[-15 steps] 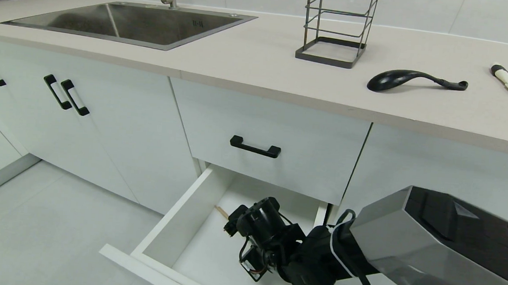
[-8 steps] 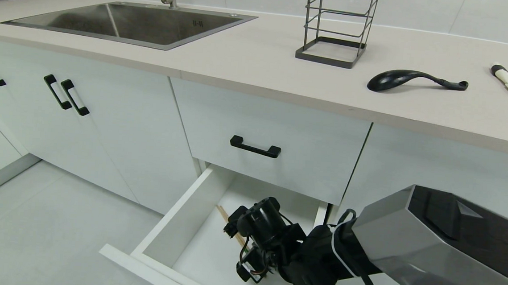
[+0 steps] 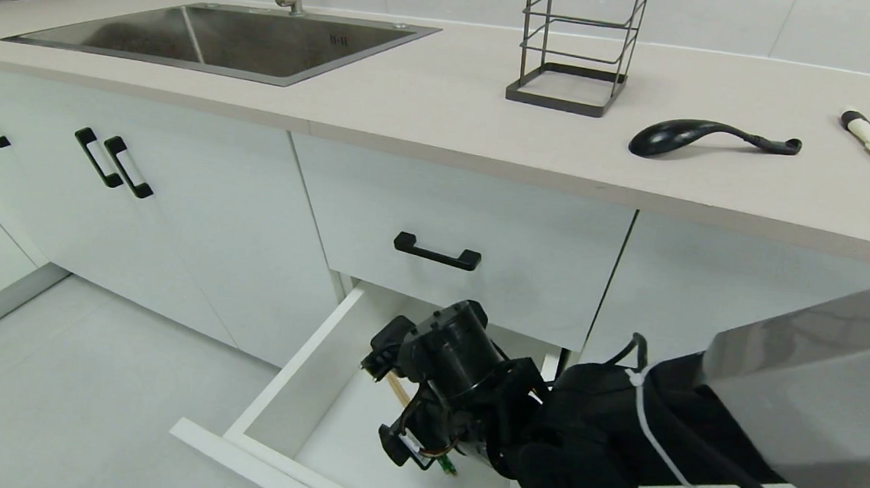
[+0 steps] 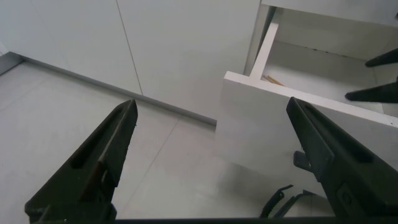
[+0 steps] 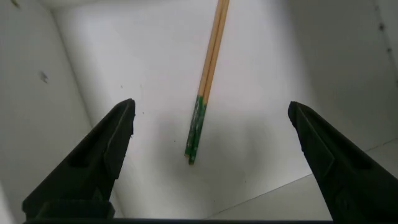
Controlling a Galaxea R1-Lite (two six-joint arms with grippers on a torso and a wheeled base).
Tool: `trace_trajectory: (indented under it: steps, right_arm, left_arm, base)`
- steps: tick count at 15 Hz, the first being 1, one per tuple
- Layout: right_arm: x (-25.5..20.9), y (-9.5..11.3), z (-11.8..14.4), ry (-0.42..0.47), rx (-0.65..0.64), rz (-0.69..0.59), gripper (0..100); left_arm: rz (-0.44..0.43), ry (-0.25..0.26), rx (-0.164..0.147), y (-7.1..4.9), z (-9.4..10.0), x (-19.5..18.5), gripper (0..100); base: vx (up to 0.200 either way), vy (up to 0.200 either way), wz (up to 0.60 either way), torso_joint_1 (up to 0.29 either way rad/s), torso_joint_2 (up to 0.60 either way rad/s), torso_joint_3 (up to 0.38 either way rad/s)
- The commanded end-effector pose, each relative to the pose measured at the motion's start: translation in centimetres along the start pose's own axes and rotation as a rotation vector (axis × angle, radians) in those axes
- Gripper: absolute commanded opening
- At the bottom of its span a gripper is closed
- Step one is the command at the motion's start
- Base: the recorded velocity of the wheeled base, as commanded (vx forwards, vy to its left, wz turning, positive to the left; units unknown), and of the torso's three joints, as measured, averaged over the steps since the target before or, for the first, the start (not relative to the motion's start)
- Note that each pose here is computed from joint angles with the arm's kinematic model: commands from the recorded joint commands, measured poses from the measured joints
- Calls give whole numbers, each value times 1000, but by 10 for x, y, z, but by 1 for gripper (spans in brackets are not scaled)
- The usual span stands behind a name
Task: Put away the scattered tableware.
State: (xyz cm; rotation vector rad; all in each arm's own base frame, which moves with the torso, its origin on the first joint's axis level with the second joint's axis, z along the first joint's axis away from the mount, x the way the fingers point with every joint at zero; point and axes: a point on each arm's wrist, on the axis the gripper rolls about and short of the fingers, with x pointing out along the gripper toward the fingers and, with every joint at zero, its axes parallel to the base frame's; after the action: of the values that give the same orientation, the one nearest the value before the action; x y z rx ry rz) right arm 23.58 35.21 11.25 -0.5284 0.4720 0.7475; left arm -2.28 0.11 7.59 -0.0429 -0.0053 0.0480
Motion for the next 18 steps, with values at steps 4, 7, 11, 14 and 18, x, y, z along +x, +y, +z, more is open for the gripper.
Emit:
trace_trajectory:
  steps: [4,7,11,14,18]
  right_arm:
    - [-81,-3,-3,-195,-14,88,100]
    - [-111,-14,4,-371,-2,148,100]
    - [-142,-22,-20,-487,-9,234,100]
    - [-143,-33,-41,-465,-69,249,100]
    - [-137,-30,-59,-397,-58,262,100]
  left_arm:
    - [-1,0,0,0,0,0,100]
    - [1,0,0,0,0,0,100]
    - [-1,0,0,0,0,0,100]
    - [-1,0,0,0,0,0,100]
    - [1,0,0,0,0,0,100]
  base:
    - [0,0,0,0,0,0]
    - [0,0,0,0,0,0]
    - [0,0,0,0,0,0]
    - [0,0,0,0,0,0]
    - [0,0,0,0,0,0]
